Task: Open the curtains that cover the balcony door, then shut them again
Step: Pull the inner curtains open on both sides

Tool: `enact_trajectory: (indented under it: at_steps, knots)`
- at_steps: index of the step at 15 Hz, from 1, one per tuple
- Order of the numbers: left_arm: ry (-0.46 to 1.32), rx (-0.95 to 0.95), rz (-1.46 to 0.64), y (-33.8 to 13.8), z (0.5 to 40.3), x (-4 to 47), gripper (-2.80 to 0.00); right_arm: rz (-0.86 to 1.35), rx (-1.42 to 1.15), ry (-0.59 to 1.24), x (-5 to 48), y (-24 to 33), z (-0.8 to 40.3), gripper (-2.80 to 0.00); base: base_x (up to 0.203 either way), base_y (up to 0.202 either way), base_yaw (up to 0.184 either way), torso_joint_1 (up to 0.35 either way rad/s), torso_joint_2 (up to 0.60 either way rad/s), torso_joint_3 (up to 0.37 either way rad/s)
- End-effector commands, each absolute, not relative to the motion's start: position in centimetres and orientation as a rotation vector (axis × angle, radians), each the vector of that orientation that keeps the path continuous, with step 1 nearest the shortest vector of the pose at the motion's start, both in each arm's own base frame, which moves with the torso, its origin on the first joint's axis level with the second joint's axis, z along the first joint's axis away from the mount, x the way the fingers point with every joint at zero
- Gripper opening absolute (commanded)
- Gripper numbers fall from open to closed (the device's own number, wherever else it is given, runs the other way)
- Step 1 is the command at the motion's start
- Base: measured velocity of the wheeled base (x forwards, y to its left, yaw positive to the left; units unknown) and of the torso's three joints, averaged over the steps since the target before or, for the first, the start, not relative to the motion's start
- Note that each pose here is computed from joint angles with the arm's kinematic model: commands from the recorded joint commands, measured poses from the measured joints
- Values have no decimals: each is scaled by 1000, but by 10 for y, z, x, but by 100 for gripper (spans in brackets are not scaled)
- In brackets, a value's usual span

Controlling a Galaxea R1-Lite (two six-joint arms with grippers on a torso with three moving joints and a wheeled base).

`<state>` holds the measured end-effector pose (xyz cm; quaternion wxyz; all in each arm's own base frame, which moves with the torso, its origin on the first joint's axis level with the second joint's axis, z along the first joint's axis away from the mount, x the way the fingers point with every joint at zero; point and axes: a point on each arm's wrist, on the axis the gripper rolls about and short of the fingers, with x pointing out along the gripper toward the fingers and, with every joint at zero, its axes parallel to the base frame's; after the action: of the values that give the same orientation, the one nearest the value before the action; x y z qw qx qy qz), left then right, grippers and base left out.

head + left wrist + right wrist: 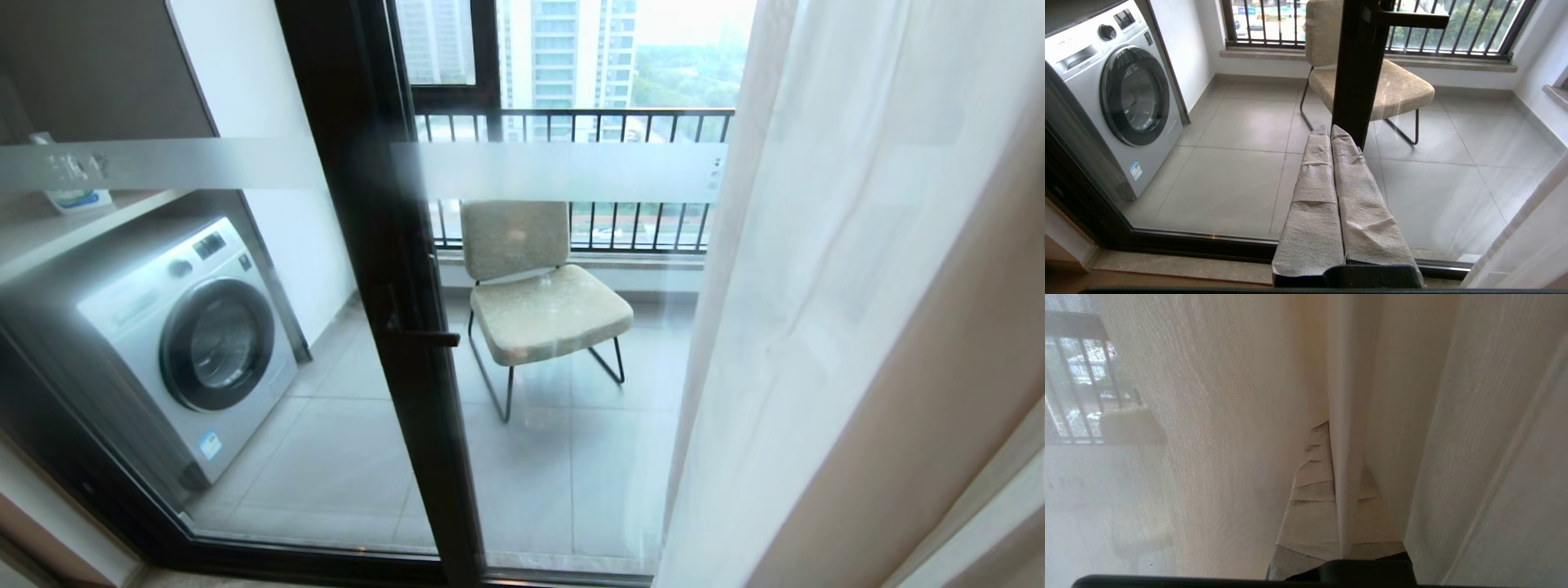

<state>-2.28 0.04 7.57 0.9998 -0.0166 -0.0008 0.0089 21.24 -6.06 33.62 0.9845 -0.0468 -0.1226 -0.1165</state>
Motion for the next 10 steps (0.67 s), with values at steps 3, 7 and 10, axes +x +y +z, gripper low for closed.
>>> enact_trajectory:
  at_steps: [3,7,10]
  knots:
    - [-3,-34,18,0,76,-23,-280,-233,-94,-243,214,-61,335,-280,0,-189,0,2,2,2]
    - [-3,-34,18,0,76,-23,-280,-233,-94,-240,215,-61,334,-280,0,-191,1,-2,2,3]
    - [-3,-34,18,0,76,-23,-280,-234,-93,-237,215,-61,333,-280,0,-194,0,1,1,0]
